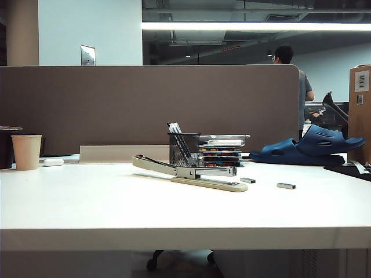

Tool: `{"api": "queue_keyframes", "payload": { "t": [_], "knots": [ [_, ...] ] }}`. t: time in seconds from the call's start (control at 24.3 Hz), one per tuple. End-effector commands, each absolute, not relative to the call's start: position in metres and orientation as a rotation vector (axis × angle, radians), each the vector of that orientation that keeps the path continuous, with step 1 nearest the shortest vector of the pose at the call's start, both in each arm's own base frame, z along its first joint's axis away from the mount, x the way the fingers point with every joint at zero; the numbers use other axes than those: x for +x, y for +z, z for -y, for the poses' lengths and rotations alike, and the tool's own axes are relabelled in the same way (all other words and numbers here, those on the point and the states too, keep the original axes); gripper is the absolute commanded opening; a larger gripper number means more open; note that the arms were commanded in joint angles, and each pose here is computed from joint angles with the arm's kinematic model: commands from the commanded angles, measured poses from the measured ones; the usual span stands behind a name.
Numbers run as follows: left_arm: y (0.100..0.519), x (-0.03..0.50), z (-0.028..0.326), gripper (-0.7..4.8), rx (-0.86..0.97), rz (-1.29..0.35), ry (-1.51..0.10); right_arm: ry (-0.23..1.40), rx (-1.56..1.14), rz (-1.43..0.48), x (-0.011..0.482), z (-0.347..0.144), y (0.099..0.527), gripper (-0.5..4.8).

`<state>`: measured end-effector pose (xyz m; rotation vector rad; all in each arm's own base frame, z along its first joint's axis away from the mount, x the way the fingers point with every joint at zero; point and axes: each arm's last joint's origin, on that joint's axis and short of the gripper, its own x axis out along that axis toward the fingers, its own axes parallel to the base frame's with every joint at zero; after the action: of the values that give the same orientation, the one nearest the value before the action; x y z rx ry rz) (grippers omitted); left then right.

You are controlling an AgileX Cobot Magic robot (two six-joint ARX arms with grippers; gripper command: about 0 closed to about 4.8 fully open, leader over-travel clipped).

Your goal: Pick up a set of staples and put them into the open stapler.

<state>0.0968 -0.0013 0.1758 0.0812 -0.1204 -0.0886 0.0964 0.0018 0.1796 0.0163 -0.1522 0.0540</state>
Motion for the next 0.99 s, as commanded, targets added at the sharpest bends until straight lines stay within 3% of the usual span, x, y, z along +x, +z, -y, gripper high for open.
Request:
{"api": "queue_keyframes", "payload": {
  "t": [0.04, 0.53, 0.99],
  "knots": [
    [0.18, 0.096, 0.002, -0.05, 0.079, 0.143, -0.131, 0.057, 0.055, 0.16, 0.095, -0.002, 0.184, -0.09],
    [0.182, 0.093, 0.01, -0.05, 0.093, 0.148, -0.383, 0.058, 0.061, 0.159, 0.085, -0.002, 0.215, -0.09],
    [0.202, 0.086, 0.013, -0.05, -0.031, 0.14, -0.539, 0.058, 0.189, 0.095, 0.067, -0.002, 0.247, -0.09]
  ]
}}
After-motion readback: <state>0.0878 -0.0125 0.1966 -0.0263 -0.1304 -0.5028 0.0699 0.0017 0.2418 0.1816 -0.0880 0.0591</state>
